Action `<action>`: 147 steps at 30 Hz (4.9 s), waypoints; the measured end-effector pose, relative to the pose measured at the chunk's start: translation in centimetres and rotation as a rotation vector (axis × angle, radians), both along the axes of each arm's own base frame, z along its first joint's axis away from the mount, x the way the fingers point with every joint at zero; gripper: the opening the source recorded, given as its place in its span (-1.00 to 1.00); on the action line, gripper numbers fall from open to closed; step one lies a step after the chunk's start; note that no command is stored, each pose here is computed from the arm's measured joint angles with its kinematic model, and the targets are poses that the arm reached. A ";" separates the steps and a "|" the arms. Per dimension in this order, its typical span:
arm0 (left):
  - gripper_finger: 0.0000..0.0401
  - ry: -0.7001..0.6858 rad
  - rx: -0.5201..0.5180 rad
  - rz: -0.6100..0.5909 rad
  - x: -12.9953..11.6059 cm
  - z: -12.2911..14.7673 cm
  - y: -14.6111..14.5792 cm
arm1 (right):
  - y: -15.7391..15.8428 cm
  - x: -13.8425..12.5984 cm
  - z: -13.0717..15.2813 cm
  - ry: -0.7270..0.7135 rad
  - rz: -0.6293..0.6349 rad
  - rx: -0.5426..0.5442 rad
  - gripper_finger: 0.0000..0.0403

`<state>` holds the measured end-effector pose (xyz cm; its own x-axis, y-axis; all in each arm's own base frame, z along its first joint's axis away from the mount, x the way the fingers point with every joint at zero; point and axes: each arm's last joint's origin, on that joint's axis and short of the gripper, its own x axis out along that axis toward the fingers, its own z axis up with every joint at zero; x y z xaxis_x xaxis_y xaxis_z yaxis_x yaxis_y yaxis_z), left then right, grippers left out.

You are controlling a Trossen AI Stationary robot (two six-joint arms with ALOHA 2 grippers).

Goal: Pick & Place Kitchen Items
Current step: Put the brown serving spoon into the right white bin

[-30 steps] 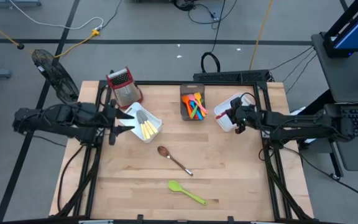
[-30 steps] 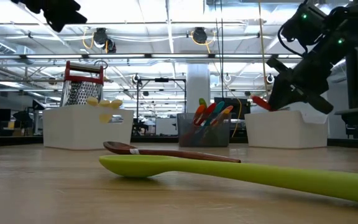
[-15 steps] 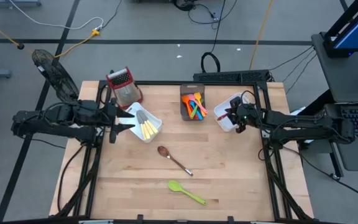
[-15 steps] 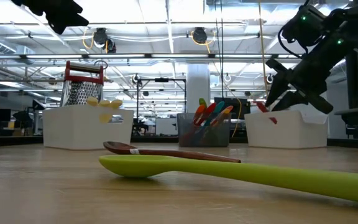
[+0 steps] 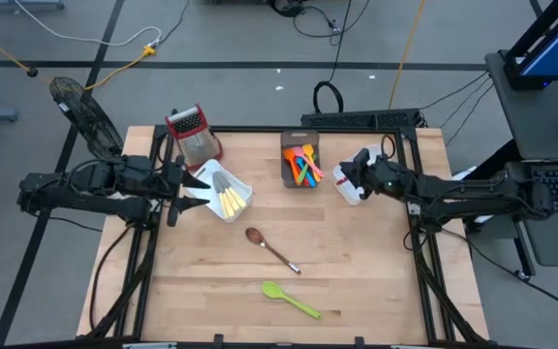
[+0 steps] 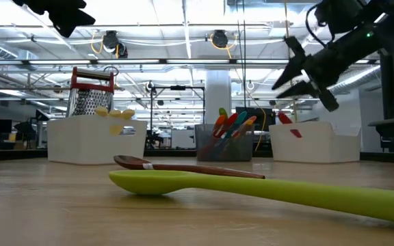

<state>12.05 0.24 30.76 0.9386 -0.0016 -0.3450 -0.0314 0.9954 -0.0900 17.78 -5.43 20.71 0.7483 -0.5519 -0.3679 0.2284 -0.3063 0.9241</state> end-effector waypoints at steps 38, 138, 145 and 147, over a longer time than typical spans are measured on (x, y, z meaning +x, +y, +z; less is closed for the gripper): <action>0.00 -0.087 -0.417 0.313 5.4 -0.5 -1.2 | 5.8 1.8 5.4 -0.323 0.616 -0.728 -0.98; 0.00 0.296 -0.237 0.468 5.1 1.2 -13.4 | 16.4 17.4 7.7 0.126 1.282 -1.402 -0.79; 0.00 0.302 -0.248 0.461 3.2 -0.6 -12.8 | 17.4 18.8 6.2 0.289 1.302 -1.378 -0.46; 0.00 0.304 -0.263 0.446 2.7 -1.3 -12.6 | 17.6 19.0 5.5 0.348 1.308 -1.364 -0.37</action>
<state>14.76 -12.34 29.46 0.7278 0.2475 -0.6396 -0.5036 0.8259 -0.2535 36.78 12.17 26.22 0.8739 0.2085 -0.4391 -0.1182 0.9674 0.2240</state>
